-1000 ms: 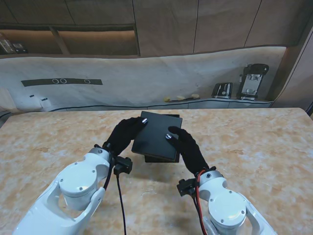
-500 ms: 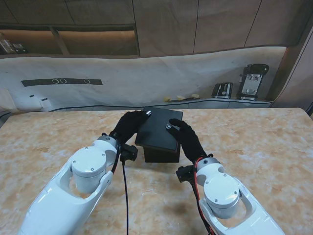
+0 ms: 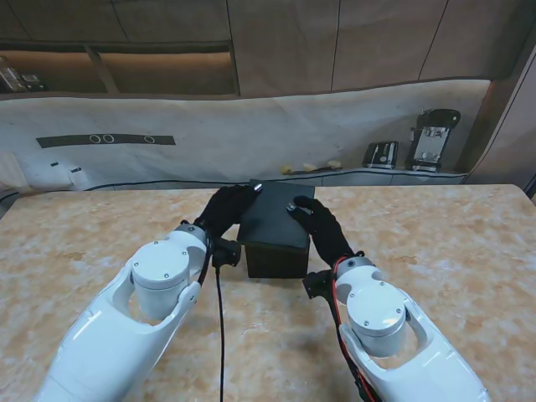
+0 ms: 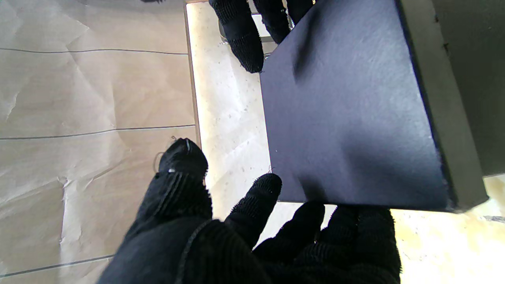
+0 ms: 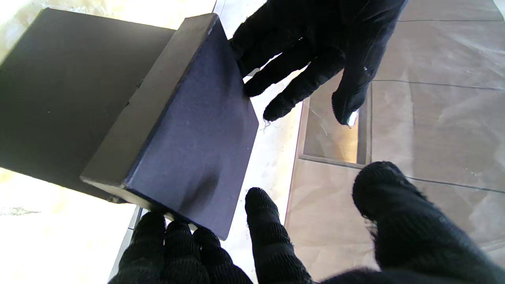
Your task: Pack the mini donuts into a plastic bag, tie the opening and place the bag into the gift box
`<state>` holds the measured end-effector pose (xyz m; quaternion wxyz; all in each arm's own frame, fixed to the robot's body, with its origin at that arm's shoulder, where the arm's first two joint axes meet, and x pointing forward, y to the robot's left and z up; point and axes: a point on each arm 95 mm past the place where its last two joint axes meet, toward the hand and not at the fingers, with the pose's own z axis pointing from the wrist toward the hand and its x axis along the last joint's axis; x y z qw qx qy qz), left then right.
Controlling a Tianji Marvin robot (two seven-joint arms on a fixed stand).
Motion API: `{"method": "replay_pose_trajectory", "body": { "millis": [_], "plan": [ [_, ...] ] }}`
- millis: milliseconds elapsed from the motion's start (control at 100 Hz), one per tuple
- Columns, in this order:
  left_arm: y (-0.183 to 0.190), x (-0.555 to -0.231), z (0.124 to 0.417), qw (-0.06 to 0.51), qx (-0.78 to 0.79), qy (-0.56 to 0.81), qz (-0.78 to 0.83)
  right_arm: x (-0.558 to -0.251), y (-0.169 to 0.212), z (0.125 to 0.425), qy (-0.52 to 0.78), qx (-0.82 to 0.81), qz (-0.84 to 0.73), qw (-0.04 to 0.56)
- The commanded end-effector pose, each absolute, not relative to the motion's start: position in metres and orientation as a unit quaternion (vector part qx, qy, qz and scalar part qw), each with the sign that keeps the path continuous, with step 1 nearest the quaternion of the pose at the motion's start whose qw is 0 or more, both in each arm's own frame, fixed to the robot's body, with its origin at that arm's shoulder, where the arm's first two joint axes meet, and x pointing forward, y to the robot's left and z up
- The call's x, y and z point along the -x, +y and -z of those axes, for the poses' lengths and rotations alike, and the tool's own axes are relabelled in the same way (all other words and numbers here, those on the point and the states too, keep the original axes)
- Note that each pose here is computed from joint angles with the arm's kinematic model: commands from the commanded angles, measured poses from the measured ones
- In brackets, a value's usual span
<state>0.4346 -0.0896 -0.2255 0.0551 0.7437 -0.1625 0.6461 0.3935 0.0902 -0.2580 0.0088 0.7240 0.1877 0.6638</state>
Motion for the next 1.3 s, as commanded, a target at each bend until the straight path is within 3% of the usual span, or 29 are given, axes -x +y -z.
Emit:
{"method": "replay_pose_trajectory", "body": {
  "millis": [0, 1290],
  "plan": [
    [-0.107, -0.433, 0.218, 0.086, -0.736, -0.173, -0.648, -0.393, 0.104, 0.258, 0.192, -0.728, -0.658, -0.017],
    [-0.107, -0.445, 0.231, 0.093, -0.748, -0.175, -0.633, -0.400, 0.104, 0.257, 0.198, -0.736, -0.648, 0.002]
  ]
}}
